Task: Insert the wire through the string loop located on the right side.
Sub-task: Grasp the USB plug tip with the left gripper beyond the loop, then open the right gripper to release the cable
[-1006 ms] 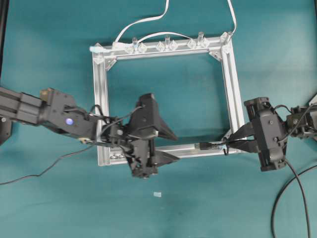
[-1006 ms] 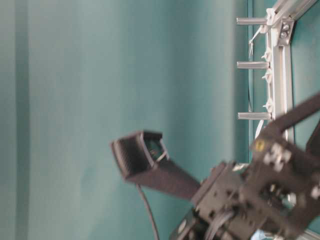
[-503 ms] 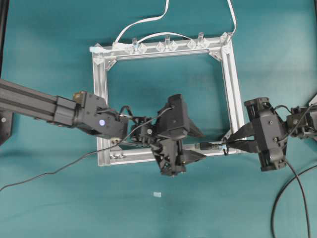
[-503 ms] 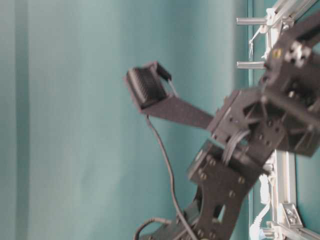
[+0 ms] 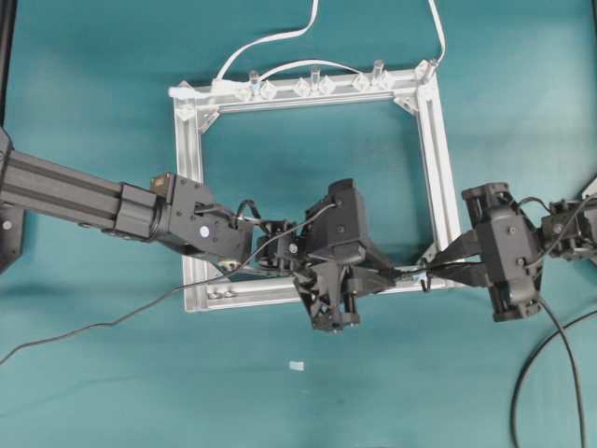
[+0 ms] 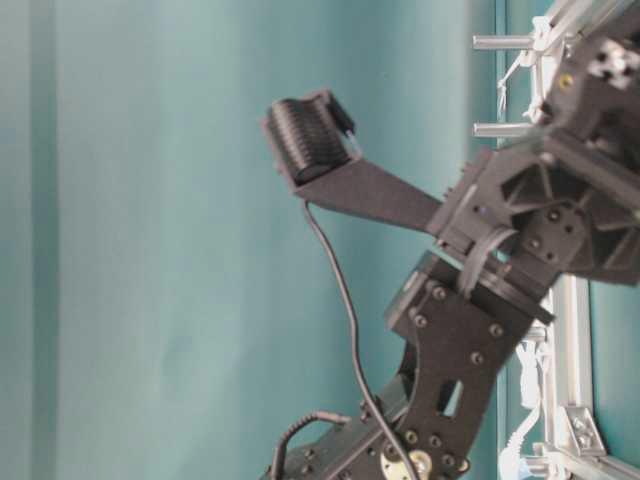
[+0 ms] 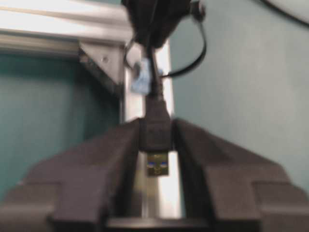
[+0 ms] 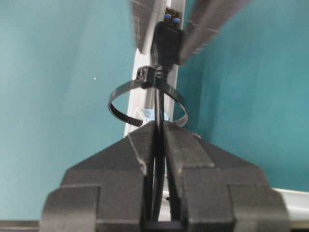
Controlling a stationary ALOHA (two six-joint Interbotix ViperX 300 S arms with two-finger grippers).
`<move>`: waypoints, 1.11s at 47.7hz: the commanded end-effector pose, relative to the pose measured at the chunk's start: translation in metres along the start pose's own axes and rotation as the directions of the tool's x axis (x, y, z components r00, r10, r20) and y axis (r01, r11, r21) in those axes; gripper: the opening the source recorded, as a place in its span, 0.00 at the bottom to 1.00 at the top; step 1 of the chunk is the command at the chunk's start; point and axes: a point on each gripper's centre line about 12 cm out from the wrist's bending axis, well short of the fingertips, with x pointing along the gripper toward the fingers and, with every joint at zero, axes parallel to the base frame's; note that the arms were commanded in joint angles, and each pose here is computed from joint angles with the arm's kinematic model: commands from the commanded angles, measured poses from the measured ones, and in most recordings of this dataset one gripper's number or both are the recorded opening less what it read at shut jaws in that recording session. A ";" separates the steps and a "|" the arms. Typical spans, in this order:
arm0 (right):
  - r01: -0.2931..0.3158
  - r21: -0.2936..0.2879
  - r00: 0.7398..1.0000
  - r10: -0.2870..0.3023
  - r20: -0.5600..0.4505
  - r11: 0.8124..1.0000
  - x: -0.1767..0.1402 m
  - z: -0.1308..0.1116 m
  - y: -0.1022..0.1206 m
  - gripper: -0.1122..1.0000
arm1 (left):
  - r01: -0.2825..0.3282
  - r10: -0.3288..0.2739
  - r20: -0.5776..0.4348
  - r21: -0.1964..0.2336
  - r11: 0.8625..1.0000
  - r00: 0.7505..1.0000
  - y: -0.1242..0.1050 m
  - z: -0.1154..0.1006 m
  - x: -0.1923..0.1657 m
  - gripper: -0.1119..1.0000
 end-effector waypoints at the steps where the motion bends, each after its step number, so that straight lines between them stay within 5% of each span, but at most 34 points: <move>1: 0.004 0.001 0.999 -0.004 0.038 1.000 -0.001 0.007 -0.001 0.16 | 0.009 -0.010 0.028 0.008 1.000 1.000 -0.006 0.024 -0.013 0.29; 13: 0.014 0.002 0.995 -0.014 0.102 1.000 -0.003 0.013 -0.002 0.16 | 0.008 -0.008 0.019 0.012 1.000 1.000 -0.007 0.024 -0.018 0.30; 53: -0.017 -0.003 1.000 0.017 0.025 1.000 -0.003 0.001 0.006 0.20 | 0.010 -0.010 0.026 0.004 1.000 1.000 -0.007 0.027 -0.018 0.30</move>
